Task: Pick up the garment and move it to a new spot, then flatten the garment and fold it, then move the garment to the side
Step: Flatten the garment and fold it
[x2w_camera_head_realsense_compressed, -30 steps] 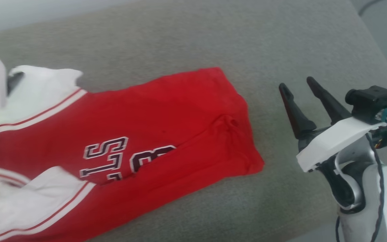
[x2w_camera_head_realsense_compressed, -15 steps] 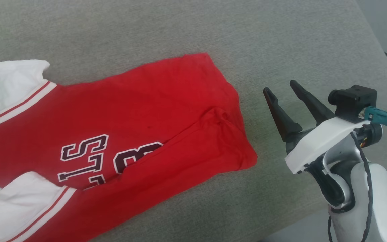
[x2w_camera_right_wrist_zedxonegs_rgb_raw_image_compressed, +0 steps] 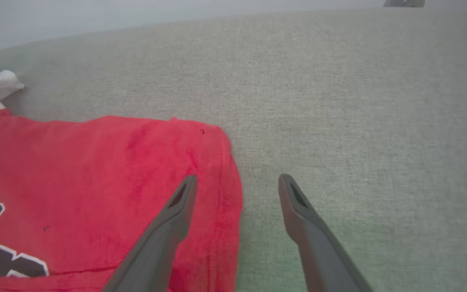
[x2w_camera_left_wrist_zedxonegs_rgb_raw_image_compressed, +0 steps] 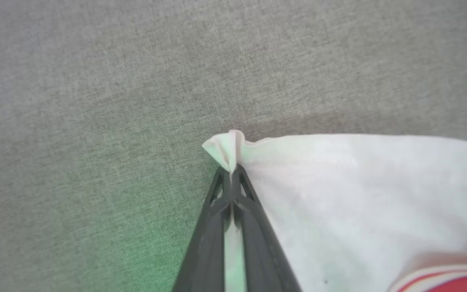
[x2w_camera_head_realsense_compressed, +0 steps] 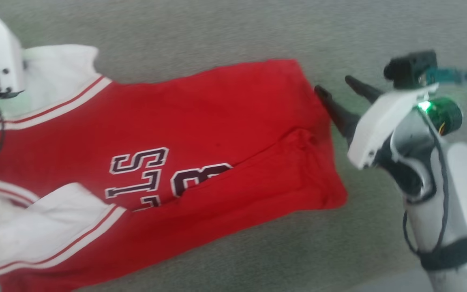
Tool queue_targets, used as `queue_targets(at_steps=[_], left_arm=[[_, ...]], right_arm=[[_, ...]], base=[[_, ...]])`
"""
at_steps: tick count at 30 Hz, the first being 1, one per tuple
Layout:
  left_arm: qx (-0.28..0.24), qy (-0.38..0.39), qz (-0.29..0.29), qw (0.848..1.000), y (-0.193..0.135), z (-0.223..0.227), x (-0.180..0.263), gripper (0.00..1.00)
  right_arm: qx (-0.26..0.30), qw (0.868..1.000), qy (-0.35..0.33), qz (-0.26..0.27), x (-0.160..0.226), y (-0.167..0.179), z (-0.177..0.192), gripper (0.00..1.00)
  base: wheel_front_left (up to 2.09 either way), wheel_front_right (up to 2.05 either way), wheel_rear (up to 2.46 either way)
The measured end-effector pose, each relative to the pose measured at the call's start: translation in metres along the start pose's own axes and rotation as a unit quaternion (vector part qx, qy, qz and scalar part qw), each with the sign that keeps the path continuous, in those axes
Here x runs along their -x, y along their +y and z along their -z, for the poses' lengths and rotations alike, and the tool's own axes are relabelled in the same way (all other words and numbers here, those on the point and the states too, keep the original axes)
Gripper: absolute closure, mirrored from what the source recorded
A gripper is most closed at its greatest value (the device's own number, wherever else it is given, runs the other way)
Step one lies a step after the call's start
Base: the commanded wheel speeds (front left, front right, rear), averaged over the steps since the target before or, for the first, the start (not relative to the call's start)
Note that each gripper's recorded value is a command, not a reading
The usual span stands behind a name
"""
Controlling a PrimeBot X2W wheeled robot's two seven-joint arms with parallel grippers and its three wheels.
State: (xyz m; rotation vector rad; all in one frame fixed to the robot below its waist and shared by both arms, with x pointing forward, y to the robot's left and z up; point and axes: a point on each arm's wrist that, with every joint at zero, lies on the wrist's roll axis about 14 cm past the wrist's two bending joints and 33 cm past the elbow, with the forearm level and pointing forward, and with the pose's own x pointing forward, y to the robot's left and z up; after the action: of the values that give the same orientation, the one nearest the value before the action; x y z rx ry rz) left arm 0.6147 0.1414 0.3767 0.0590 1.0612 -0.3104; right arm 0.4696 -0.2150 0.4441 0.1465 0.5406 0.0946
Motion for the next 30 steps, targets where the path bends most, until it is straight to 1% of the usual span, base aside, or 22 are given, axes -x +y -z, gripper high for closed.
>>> queue_targets(at_steps=[1, 4, 6, 10, 13, 14, 15, 17, 19, 23, 30], left_arm=[[0.000, -0.004, 0.000, 1.000, 0.000, -0.001, 0.002, 1.00], [-0.002, -0.009, 0.002, 1.000, 0.000, -0.001, 0.004, 1.00], [-0.001, -0.014, 0.005, 1.000, 0.000, -0.001, 0.005, 1.00], [0.002, -0.018, 0.004, 1.000, 0.004, 0.001, 0.005, 1.00], [0.002, -0.021, 0.002, 1.000, 0.006, 0.004, 0.006, 1.00], [0.001, -0.023, 0.001, 1.000, 0.006, 0.004, 0.007, 1.00], [0.001, -0.023, 0.001, 1.000, 0.006, 0.004, 0.007, 1.00], [-0.004, -0.028, -0.003, 1.000, 0.008, 0.005, 0.011, 1.00], [-0.006, -0.031, -0.006, 0.999, 0.009, 0.004, 0.014, 1.00], [-0.011, -0.037, -0.015, 0.999, 0.013, 0.002, 0.027, 1.00], [-0.018, -0.055, -0.011, 0.998, 0.007, -0.012, 0.068, 1.00]], right_arm=[[0.002, 1.000, 0.021, -0.008, -0.014, 0.002, 0.000, 0.00], [0.016, 0.998, 0.065, -0.019, -0.035, 0.008, 0.005, 0.00], [0.010, 0.995, 0.098, -0.033, -0.049, 0.016, 0.012, 0.00], [0.015, 0.982, 0.180, -0.045, -0.068, 0.024, 0.032, 0.00], [0.023, 0.970, 0.235, -0.053, -0.075, 0.030, 0.041, 0.00], [0.031, 0.966, 0.250, -0.053, -0.076, 0.031, 0.043, 0.51], [0.031, 0.966, 0.250, -0.053, -0.076, 0.031, 0.043, 1.00], [0.049, 0.961, 0.267, -0.052, -0.078, 0.032, 0.041, 1.00], [0.053, 0.961, 0.267, -0.053, -0.078, 0.032, 0.041, 1.00], [0.063, 0.964, 0.252, -0.055, -0.078, 0.036, 0.033, 1.00], [0.082, 0.974, 0.202, -0.059, -0.065, 0.034, 0.008, 1.00]], base=[[0.00, 0.00, 0.00], [0.00, 0.00, 0.00], [0.00, 0.00, 0.00], [0.00, 0.00, 0.00], [0.00, 0.00, 0.00], [0.00, 0.00, 0.00], [0.00, 0.00, 0.00], [0.00, 0.00, 0.00], [0.00, 0.00, 0.00], [0.00, 0.00, 0.00], [0.00, 0.00, 0.00]])
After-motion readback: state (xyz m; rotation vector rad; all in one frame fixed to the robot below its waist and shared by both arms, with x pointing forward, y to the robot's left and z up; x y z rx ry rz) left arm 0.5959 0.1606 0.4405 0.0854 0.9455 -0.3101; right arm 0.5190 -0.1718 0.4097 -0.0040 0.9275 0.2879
